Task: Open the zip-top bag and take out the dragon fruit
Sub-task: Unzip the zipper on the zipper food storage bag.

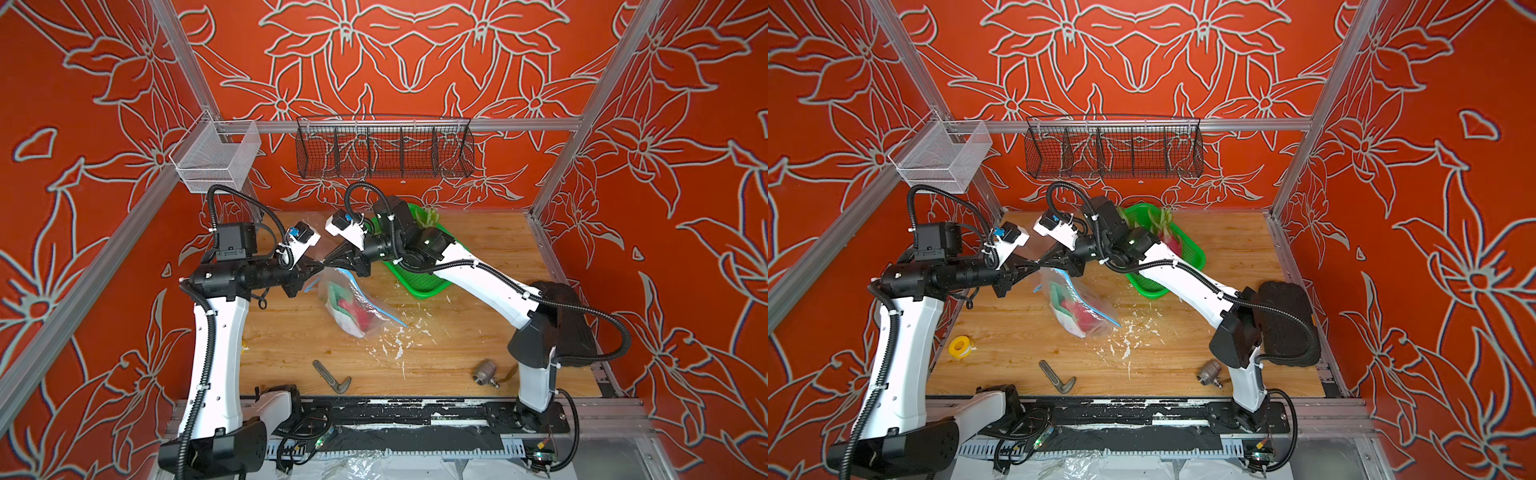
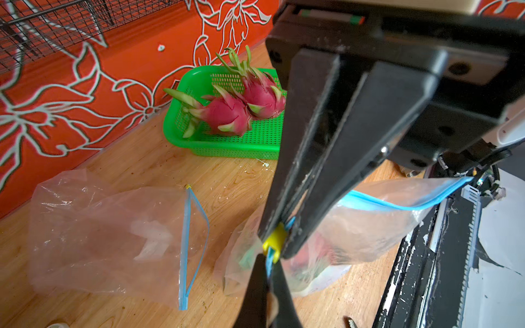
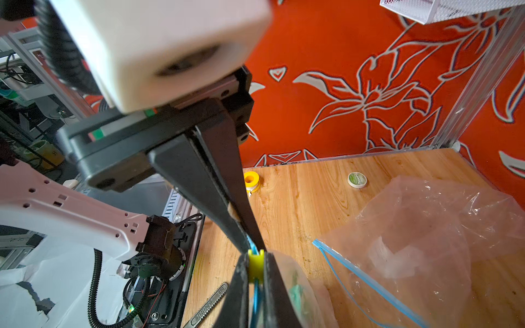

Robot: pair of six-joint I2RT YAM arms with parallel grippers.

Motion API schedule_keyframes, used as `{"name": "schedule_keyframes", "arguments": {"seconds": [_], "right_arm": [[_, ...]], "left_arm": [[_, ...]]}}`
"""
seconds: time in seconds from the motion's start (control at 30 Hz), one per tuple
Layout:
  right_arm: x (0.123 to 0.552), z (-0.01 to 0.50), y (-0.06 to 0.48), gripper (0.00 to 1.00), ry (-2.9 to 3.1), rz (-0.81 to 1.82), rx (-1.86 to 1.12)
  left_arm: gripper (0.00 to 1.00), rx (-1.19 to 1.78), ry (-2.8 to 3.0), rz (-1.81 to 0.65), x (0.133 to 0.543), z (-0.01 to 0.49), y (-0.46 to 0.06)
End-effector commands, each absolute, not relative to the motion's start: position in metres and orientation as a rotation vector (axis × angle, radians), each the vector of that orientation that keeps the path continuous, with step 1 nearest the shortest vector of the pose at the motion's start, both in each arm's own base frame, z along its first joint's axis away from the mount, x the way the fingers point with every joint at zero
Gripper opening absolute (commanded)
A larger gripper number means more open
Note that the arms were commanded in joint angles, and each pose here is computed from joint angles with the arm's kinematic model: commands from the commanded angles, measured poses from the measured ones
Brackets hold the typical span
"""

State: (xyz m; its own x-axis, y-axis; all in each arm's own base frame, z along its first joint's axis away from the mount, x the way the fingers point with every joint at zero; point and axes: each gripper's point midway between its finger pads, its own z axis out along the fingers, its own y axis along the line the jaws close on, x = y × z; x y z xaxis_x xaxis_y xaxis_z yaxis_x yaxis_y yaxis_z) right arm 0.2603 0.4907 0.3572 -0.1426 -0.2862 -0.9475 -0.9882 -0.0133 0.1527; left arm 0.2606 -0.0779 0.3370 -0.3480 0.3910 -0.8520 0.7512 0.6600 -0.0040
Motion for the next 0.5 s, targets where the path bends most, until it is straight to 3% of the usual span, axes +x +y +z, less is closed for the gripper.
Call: {"name": "schedule_keyframes", "arguments": {"seconds": [0.0,0.47], "right_arm": [[0.261,0.369,0.486,0.0,1.471,1.183,-1.34],[0.278,0.362,0.433,0.0,1.595,1.085,-1.289]], "left_arm": [[0.0,0.916,1.92,-0.505,0.258,0.344,-0.082],[0.0,0.716,2.088,-0.216,0.309,0.333,0.009]]}}
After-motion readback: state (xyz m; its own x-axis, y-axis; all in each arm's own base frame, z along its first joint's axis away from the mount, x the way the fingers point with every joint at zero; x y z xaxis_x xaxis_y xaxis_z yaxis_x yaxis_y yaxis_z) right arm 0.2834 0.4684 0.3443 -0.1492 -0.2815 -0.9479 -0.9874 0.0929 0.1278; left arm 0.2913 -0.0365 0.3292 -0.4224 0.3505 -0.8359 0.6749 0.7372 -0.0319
